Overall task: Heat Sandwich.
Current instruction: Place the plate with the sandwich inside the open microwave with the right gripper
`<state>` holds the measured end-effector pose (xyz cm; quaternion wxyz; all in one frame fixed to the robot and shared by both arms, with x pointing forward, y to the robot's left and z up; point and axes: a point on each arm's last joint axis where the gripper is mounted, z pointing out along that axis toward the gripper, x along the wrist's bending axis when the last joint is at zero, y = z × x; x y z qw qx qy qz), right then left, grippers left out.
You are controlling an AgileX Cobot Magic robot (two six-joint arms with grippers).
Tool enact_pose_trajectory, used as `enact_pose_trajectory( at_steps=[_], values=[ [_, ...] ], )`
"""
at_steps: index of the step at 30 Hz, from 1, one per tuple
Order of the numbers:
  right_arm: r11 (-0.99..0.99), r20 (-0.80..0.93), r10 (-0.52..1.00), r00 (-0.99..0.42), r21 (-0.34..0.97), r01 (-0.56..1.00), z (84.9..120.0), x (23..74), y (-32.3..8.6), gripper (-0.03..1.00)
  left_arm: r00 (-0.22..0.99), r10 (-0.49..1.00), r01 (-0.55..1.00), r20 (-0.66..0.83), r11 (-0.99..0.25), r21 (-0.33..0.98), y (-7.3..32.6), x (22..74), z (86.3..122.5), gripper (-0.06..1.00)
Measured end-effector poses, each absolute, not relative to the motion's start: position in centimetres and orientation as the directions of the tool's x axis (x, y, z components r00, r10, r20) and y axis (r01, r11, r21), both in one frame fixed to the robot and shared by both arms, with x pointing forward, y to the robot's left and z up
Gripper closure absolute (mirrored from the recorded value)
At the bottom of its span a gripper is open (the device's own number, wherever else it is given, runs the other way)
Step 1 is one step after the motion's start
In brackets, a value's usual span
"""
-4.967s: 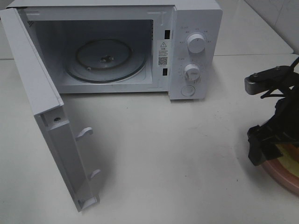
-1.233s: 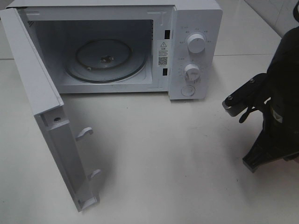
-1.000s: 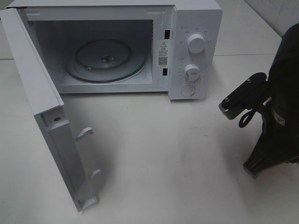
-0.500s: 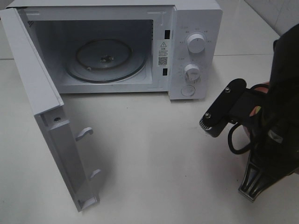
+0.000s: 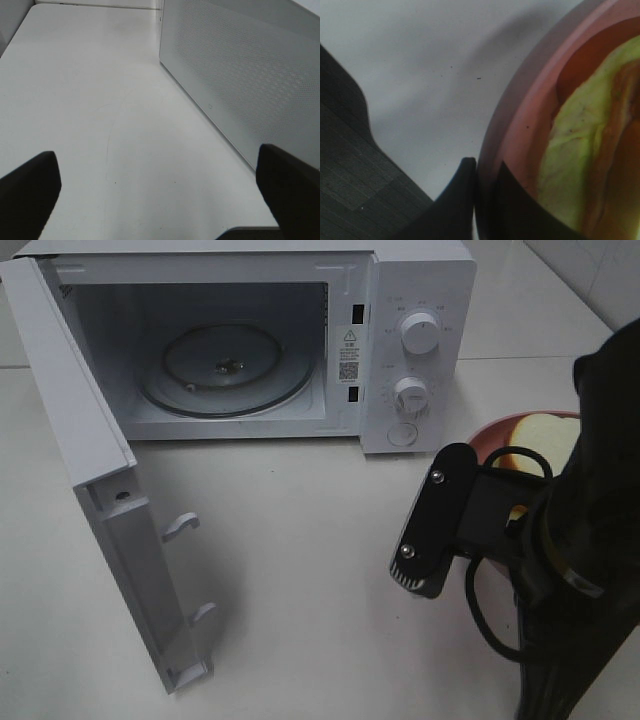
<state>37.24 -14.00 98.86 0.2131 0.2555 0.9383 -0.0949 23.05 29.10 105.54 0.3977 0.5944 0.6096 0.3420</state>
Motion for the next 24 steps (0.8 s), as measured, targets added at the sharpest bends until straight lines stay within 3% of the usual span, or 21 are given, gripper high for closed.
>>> enact_pose_trajectory(
  at_steps=[8, 24],
  values=[
    [0.941, -0.424, 0.250, -0.871, -0.104, 0.321, 98.8, 37.1, -13.3, 0.95, 0.023, 0.997, 0.453, -0.078, 0.060, 0.890, 29.1, 23.0, 105.5, -0.05],
    [0.992, -0.404, 0.024, -0.915, -0.105, 0.072, 98.7, 37.3, -12.3, 0.94, 0.023, 0.997, 0.453, -0.078, 0.060, 0.890, 29.1, 23.0, 105.5, -0.05]
  ],
)
